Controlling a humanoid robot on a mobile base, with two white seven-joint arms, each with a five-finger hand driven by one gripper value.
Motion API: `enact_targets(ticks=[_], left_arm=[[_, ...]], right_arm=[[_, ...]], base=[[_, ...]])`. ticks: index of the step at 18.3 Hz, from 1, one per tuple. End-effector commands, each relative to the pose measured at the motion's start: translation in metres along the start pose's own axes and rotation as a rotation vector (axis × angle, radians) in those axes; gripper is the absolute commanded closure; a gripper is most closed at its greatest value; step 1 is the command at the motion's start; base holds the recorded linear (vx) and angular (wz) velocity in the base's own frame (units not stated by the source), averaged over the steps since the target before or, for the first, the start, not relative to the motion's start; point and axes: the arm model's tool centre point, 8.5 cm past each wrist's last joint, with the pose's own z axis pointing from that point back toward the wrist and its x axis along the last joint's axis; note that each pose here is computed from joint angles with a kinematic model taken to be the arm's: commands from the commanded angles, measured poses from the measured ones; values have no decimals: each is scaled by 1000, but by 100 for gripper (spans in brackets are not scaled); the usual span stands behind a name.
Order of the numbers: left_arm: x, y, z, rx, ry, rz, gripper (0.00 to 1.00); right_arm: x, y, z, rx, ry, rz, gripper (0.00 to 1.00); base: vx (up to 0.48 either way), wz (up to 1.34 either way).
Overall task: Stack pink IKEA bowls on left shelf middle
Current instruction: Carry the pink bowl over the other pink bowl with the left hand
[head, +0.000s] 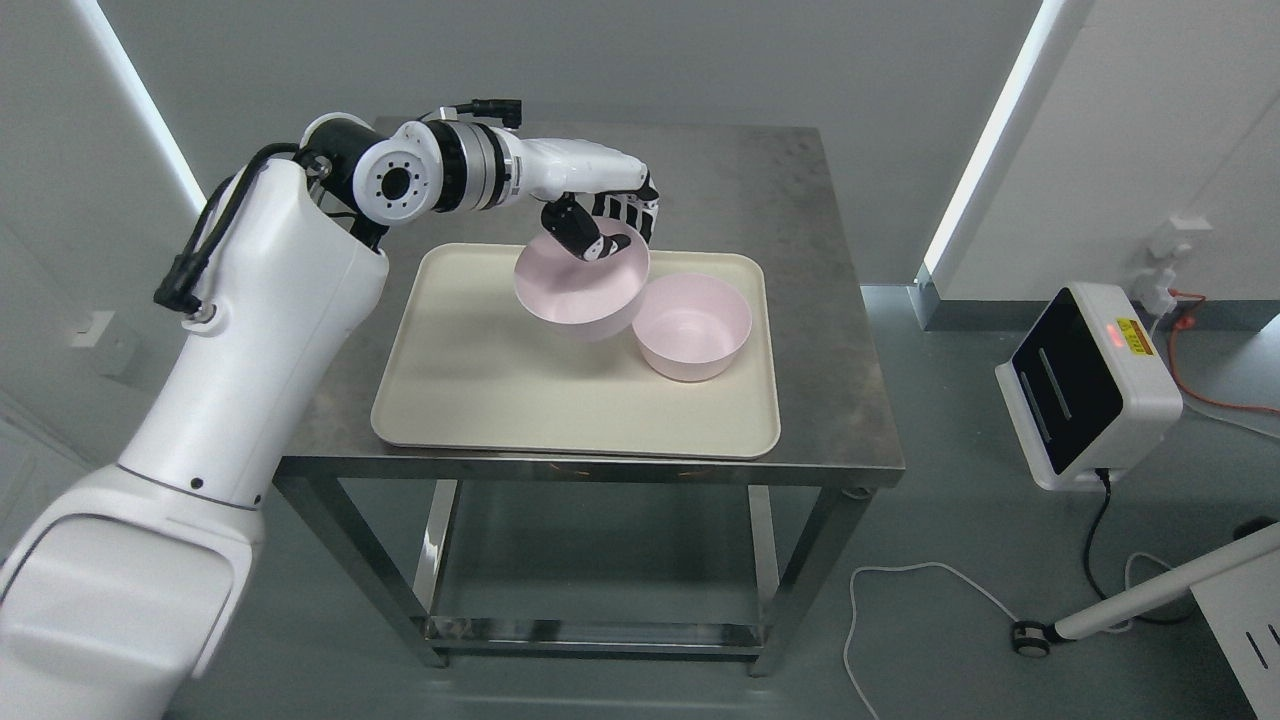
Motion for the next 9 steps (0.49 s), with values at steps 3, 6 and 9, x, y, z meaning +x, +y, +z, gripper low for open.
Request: enact_targets(ticks=[3, 6, 9], left_arm=[[65, 7, -40, -28, -112, -66, 99], [64, 2, -44, -50, -100, -79, 99], [56, -5, -48, -78, -87, -72, 99]], right_arm=[[-4, -11, -1, -17, -9, -11, 0], [-4, -11, -1, -17, -9, -11, 0], [-4, -11, -1, -17, -9, -11, 0]], base=[[0, 0], [0, 0], [0, 0]])
